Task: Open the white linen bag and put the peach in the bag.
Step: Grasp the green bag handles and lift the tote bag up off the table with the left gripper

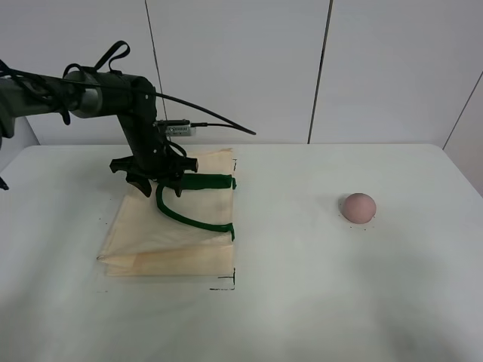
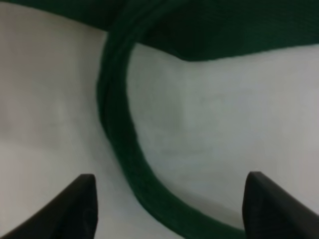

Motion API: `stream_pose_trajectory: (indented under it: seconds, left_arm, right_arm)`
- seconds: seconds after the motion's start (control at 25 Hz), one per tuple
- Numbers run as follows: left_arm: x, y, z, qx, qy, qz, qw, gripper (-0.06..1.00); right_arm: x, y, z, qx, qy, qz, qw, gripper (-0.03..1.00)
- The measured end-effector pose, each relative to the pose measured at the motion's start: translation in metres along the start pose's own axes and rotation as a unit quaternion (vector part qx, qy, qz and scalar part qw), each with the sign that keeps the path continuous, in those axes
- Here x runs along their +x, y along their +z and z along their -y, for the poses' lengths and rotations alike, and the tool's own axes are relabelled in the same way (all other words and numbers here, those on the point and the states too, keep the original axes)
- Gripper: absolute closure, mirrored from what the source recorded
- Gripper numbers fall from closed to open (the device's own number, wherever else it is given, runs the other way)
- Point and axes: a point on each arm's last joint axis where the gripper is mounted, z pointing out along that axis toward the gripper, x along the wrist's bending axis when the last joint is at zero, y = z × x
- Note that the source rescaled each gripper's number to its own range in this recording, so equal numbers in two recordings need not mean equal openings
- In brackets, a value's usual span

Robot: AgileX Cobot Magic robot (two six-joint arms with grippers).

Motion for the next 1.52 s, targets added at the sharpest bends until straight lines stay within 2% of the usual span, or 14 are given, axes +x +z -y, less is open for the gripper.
stream_pose_trajectory:
  seconds: [0.68,0.76,0.84,0.92,1.0,1.04,1.08,1.32,1.52]
  left_arm:
    - [0.001,0.048,-0.003,0.006,-0.001,-0.013,1.000,-0.04]
    - [0.001,0.048,-0.003,0.006,-0.001,-0.013,1.000,0.00]
    - [0.001,0.048,-0.003,0.005,-0.003,-0.013,1.000,0.16]
    - [0.001,0.047,-0.003,0.005,-0.011,-0.016,1.000,0.40]
    - [0.002,0.046,-0.004,0.004,-0.023,-0.022,0.999,0.74]
    - [0.002,0.046,-0.004,0.004,-0.028,-0.025,0.999,0.88]
    - [0.003,0.046,-0.004,0.004,-0.031,-0.030,0.999,0.94]
    - [0.007,0.026,-0.004,0.003,-0.029,-0.045,0.999,0.94]
    - [0.007,-0.053,-0.017,-0.059,0.000,-0.018,0.998,0.94]
  right_arm:
    - [0.000,0.000,0.000,0.000,0.000,0.000,1.000,-0.03]
    - [0.000,0.000,0.000,0.000,0.000,0.000,1.000,-0.03]
    - [0.000,0.000,0.000,0.000,0.000,0.000,1.000,-0.03]
    - [0.000,0.000,0.000,0.000,0.000,0.000,1.000,-0.03]
    - [0.000,0.000,0.000,0.000,0.000,0.000,1.000,-0.03]
    - [0.000,0.000,0.000,0.000,0.000,0.000,1.000,-0.03]
    - [0.000,0.000,0.000,0.000,0.000,0.000,1.000,-0.03]
    - [0.000,0.000,0.000,0.000,0.000,0.000,1.000,-0.03]
    - [0.000,0.000,0.000,0.000,0.000,0.000,1.000,-0.03]
